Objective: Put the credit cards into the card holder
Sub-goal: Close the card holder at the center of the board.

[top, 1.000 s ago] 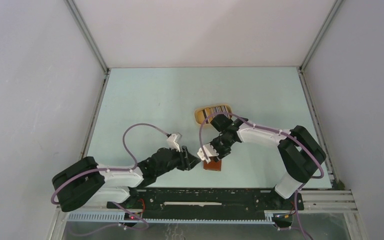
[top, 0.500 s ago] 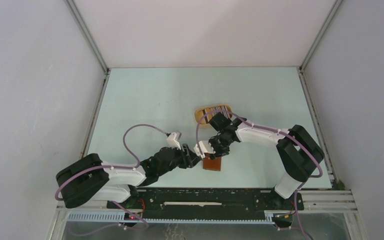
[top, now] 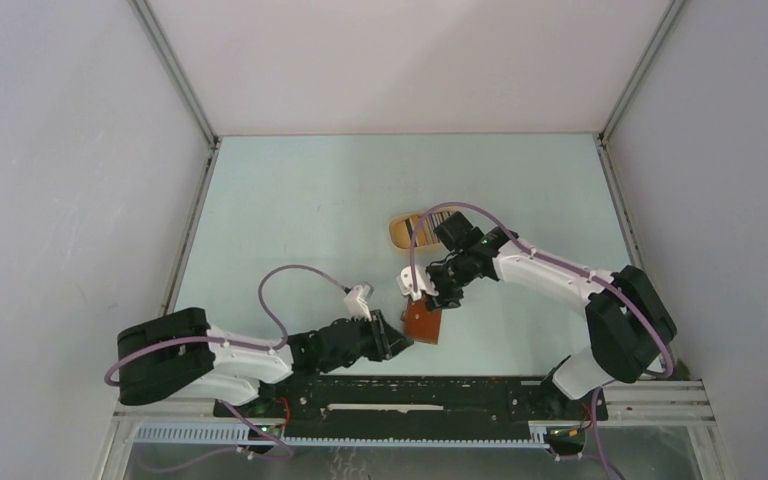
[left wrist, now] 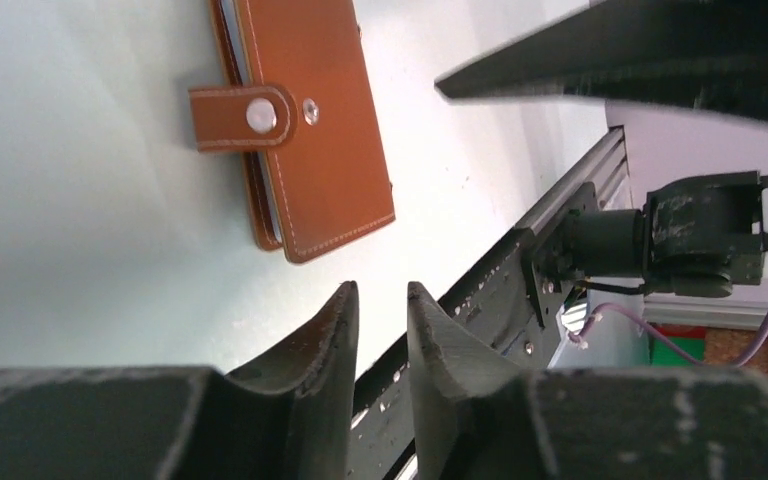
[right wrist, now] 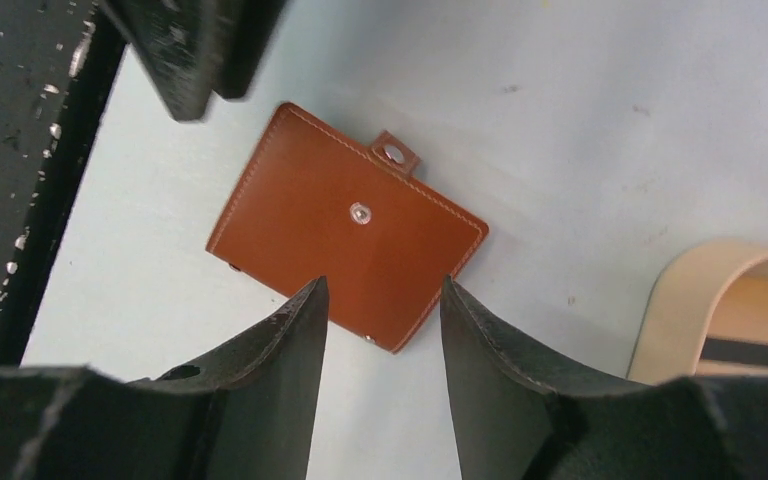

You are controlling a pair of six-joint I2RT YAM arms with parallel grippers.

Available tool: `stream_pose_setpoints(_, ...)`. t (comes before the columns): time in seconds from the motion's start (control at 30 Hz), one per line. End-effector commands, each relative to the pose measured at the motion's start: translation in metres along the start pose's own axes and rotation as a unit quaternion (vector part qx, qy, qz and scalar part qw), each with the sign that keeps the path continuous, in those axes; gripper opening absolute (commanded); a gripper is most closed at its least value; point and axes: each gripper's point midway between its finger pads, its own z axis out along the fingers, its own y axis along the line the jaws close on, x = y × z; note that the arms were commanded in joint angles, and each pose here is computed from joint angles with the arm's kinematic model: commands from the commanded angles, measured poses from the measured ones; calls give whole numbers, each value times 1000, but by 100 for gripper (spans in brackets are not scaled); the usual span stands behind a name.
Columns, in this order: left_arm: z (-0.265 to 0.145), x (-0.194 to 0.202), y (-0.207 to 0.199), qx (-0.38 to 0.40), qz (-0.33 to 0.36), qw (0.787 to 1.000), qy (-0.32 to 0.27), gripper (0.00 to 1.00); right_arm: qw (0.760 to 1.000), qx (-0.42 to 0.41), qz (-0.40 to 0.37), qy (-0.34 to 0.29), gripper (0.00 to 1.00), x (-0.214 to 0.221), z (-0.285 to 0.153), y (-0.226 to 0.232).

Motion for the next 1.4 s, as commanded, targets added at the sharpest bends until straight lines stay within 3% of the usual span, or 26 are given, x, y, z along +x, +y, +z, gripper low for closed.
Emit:
stream_pose_setpoints(0.0, 0, 4, 0, -27, -11, 999, -17, 27, 998, 29, 59, -7, 53, 10, -8, -18)
stream_pose_setpoints(0.13, 2, 10, 6, -52, 3, 999, -8, 27, 993, 44, 109, 20, 51, 35, -12, -30)
stream_pose_setpoints(0.53, 23, 11, 10, -78, 18, 997, 6, 30, 983, 8, 158, 91, 48, 75, 8, -24)
stream_pose_setpoints(1.07, 25, -20, 42, -106, -5, 994, -15, 29, 977, -61, 185, 86, 43, 52, 15, 1)
stream_pose_setpoints(1.37, -7, -18, 51, -95, 13, 995, -15, 33, 975, 36, 213, 51, 51, 29, -25, -35)
